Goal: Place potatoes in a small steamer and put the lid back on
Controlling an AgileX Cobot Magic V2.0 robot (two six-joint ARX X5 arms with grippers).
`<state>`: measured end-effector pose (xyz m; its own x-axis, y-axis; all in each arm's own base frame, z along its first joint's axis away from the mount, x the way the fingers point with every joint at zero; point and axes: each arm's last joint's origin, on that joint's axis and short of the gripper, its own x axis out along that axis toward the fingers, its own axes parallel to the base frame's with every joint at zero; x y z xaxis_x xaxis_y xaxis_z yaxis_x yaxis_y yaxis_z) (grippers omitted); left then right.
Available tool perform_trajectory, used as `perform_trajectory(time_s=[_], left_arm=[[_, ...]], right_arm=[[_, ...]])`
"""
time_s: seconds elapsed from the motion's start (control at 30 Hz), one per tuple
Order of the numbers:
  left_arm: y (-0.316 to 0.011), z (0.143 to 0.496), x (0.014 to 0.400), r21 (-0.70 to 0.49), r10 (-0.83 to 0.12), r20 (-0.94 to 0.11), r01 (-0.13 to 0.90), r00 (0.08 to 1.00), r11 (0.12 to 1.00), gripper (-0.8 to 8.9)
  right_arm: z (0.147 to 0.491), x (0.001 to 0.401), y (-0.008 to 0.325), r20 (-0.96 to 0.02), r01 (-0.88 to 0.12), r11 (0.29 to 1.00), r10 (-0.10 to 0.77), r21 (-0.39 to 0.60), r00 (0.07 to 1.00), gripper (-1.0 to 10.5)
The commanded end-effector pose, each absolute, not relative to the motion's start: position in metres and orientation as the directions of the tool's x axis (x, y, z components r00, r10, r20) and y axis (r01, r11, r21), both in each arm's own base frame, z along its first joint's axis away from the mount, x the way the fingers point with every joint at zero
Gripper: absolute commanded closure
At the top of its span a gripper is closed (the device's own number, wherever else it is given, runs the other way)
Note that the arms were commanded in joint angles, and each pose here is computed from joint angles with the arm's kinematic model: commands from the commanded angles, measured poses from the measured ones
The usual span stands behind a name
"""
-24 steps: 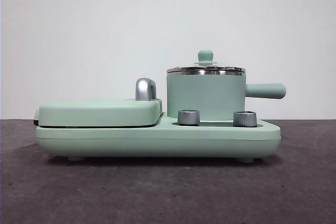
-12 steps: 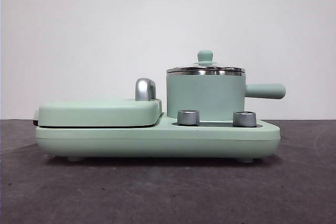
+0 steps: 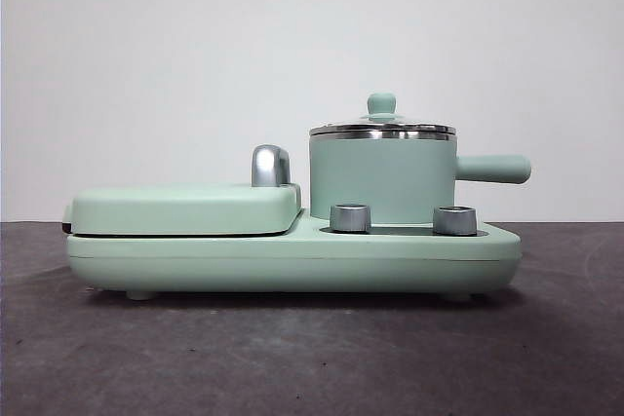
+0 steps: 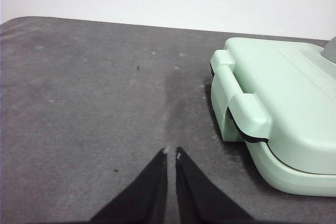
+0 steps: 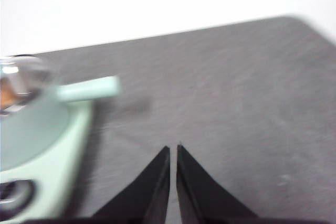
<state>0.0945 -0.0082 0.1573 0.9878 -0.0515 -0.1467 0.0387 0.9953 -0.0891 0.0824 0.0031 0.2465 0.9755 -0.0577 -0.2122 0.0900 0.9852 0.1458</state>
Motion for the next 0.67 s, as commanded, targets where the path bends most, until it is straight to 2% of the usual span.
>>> perform_trajectory(time_s=[0.03, 0.1, 0.33, 0.67], left_arm=[[-0.008, 0.153, 0.096, -0.085, -0.053, -0.148, 0.041, 0.988, 0.996, 7.89], [-0.008, 0.153, 0.096, -0.085, -0.053, -0.148, 0.041, 0.988, 0.996, 7.89], [-0.008, 0.153, 0.096, -0.085, -0.053, -0.148, 0.041, 0.988, 0.996, 7.89], [-0.008, 0.153, 0.096, -0.085, -0.053, -0.146, 0.041, 0.988, 0.996, 7.89]], right_arm=[[0.212, 0.086, -0.001, -0.214, 0.099, 0.995, -0.098, -0.009, 0.972, 9.3], [0.191, 0.088, -0.004, -0.212, 0.110, 0.993, -0.115, -0.035, 0.970, 9.3], [0.151, 0.096, -0.003, -0.161, 0.060, 0.998, -0.061, -0.013, 0.985, 9.3], [0.150, 0.096, -0.002, -0.164, 0.030, 0.999, -0.028, 0.013, 0.986, 9.3]])
